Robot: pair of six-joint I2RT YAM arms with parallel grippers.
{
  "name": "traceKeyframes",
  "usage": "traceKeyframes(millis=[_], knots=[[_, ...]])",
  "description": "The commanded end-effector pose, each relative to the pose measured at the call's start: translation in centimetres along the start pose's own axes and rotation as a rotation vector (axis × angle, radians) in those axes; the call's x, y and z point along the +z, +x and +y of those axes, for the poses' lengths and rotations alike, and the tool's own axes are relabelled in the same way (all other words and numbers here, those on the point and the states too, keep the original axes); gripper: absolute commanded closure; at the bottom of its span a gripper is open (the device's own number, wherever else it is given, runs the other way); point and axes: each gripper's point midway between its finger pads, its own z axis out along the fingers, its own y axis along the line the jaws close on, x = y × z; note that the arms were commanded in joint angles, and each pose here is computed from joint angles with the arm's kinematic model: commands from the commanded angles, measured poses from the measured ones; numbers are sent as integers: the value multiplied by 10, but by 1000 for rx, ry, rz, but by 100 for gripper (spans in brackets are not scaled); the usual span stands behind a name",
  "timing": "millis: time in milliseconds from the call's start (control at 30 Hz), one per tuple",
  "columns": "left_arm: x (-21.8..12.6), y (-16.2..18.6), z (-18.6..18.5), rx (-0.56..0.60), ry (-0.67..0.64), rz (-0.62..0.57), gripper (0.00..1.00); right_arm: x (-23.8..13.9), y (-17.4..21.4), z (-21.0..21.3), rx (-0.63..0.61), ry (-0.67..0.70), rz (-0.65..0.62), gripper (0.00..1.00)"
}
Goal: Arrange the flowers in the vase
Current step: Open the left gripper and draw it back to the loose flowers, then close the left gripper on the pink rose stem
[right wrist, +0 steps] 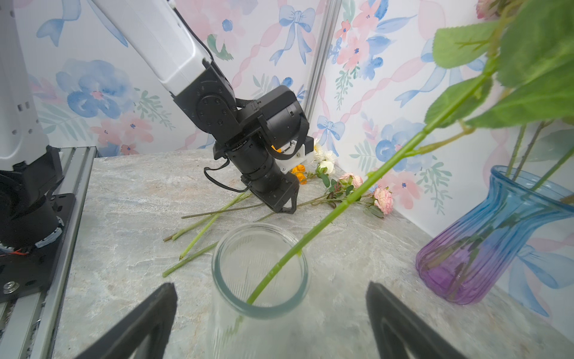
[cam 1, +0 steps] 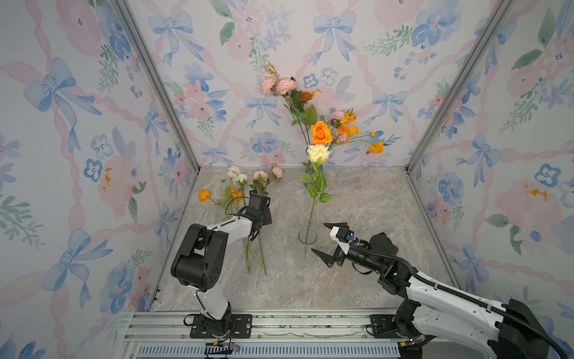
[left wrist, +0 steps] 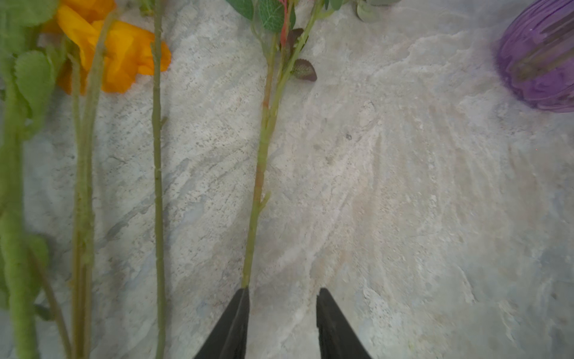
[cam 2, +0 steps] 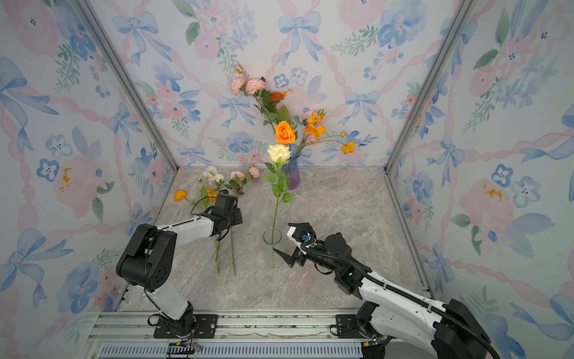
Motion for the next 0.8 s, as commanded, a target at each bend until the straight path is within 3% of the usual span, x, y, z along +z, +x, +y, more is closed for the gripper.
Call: traceKeyframes(millis=[0,300,767], knots=[[6,-6,9,-10,-57,-2,62,-1,-10,1,-21,0,-24,3],[15,-6,20,32,-104,7,64,0,-10,2,-18,-5,-24,3],[38,14,23,44,-80,96,80,1,-7,2,-20,-6,-17,3]])
